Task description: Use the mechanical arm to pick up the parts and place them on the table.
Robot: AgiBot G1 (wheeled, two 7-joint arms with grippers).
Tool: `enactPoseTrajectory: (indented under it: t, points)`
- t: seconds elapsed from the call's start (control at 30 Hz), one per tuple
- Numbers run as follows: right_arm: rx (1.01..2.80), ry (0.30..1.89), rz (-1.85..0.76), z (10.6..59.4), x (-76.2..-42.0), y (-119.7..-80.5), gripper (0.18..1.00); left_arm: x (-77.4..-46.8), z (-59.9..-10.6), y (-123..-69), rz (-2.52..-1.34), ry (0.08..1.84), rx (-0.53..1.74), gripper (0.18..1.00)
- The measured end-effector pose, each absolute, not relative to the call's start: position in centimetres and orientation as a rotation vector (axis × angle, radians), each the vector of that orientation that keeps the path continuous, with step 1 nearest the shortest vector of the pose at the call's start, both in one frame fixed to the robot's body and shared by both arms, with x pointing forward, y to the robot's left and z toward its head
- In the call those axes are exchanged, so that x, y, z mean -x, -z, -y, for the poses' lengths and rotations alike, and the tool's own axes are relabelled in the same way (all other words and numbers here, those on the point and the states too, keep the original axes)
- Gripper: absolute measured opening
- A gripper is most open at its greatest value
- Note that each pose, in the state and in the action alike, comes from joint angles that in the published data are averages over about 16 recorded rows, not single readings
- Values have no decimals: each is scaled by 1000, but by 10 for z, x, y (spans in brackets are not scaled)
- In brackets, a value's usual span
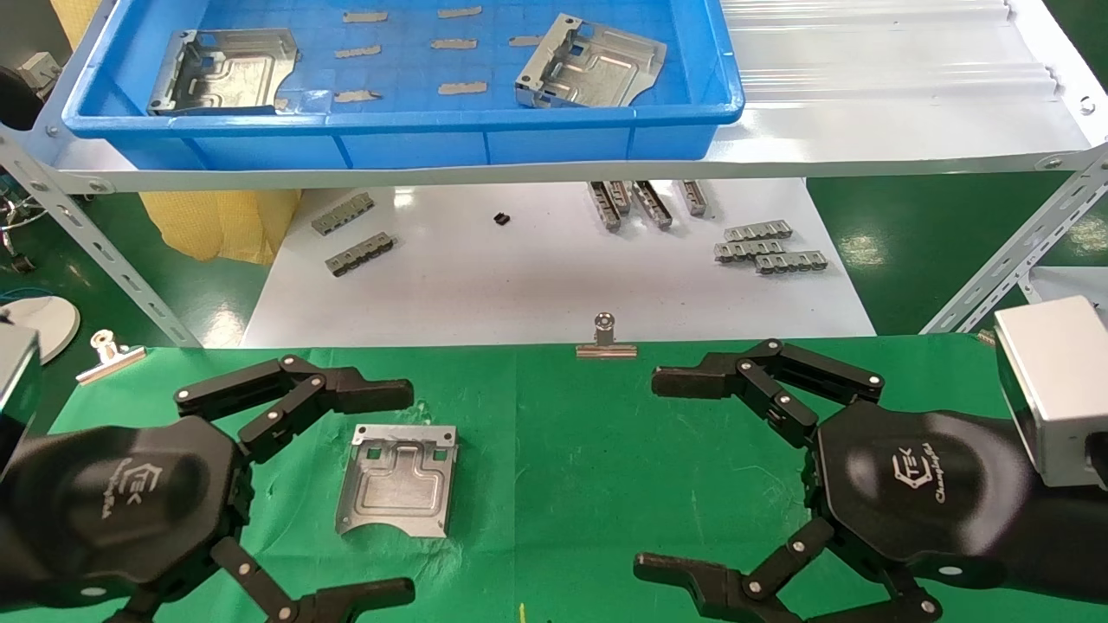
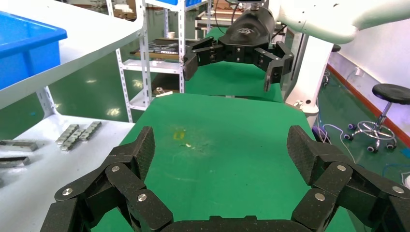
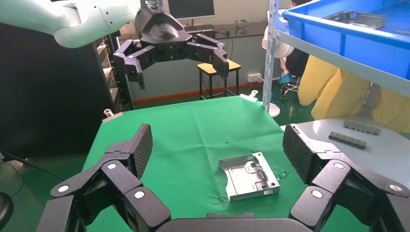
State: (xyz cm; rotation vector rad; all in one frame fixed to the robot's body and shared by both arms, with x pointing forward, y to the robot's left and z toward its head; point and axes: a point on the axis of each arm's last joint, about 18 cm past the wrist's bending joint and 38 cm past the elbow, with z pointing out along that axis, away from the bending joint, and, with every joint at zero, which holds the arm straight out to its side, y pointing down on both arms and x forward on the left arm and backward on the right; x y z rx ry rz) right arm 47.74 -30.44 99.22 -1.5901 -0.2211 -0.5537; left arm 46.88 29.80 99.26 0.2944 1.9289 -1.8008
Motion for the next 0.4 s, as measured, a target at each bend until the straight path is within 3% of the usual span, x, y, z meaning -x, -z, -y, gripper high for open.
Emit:
enactPoseTrajectory:
  t: [0.4]
  points:
    - [1590,554,221,304,-477,-992,1000,-472,-299,-992,-1925,1800,-285,1001]
